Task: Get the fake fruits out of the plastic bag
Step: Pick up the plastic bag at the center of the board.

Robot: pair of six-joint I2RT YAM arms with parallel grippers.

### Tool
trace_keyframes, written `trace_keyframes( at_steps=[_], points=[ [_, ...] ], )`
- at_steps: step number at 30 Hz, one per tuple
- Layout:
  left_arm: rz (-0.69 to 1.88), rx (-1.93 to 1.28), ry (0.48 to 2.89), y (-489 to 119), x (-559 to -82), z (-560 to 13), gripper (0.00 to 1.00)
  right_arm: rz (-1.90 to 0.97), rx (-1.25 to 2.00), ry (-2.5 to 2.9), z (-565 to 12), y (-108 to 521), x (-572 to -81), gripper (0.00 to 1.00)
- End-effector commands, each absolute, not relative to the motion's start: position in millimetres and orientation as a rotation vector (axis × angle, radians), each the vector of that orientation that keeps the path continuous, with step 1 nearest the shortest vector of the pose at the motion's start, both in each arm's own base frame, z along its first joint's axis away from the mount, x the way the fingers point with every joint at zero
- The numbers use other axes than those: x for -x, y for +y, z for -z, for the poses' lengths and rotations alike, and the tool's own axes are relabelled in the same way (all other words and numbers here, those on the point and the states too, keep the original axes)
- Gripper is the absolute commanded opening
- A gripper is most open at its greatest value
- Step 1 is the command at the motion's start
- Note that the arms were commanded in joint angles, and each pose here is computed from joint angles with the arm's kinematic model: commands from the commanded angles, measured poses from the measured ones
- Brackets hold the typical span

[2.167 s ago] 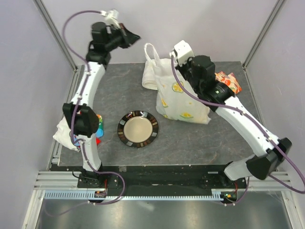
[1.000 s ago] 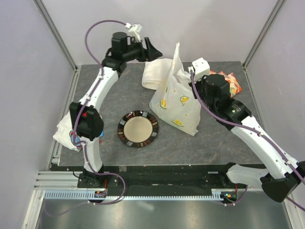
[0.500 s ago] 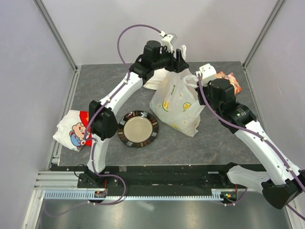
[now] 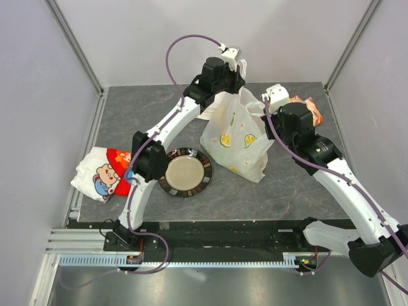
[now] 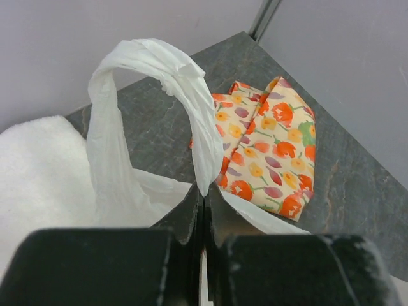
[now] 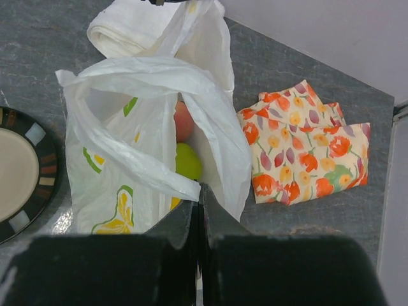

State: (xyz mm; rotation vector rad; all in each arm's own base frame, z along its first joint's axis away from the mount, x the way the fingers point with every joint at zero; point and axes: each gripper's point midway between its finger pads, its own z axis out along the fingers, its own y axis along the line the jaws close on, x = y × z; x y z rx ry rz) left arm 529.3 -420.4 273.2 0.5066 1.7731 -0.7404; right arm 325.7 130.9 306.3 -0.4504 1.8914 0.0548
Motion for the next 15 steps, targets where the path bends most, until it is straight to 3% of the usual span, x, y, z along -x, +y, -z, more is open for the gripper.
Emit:
trace_keyframes(
  at_steps=[1, 6, 9, 10, 15],
  points=[
    [0.676, -0.476, 1.58, -400, -543, -350, 0.02, -0.012, 0.451, 1.836, -332, 130, -338, 0.0],
    [0.605, -0.432, 1.357, -335, -542, -463, 0.02, 0.016, 0.417, 1.691, -383, 146, -393, 0.0],
    [0.512, -0.337, 1.273, -262, -543, -520, 0.02, -0.016, 0.391, 1.604, -422, 167, -439, 0.0],
    [0.458, -0.283, 1.235, -222, -540, -546, 0.02, -0.045, 0.37, 1.524, -461, 173, -445, 0.0],
    [0.307, -0.182, 1.139, -116, -511, -609, 0.02, -0.18, 0.396, 1.43, -492, 231, -498, 0.0]
  ],
)
